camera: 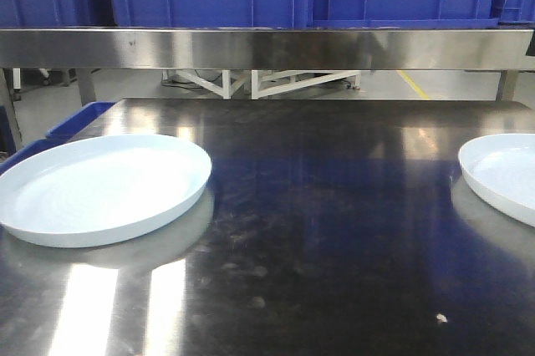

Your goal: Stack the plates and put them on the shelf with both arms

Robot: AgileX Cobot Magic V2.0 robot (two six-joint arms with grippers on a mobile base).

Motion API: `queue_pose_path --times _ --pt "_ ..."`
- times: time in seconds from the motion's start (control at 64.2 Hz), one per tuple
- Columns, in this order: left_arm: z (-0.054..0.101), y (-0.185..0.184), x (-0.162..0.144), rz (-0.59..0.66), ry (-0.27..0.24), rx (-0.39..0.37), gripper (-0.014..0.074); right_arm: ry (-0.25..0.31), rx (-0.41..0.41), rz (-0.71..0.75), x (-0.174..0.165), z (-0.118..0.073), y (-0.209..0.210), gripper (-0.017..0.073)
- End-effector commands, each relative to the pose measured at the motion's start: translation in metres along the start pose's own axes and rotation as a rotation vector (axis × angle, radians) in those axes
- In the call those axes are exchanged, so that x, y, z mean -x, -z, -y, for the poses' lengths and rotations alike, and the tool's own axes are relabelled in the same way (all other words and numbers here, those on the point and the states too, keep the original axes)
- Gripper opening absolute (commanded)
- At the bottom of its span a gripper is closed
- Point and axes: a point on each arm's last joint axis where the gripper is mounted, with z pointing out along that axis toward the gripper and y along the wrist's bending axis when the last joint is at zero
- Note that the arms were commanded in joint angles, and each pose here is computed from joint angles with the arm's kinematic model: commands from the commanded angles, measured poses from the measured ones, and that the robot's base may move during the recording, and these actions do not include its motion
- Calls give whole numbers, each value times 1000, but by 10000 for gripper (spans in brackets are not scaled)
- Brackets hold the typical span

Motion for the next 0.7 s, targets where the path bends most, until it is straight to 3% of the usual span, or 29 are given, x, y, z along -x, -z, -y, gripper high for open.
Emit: queue_pose_path --times 0.0,0.685 --pt "1 2 9 111 8 -15 83 10 14 106 9 -1 2 22" --pt "1 2 9 115 8 -16 83 10 14 106 9 -1 2 22"
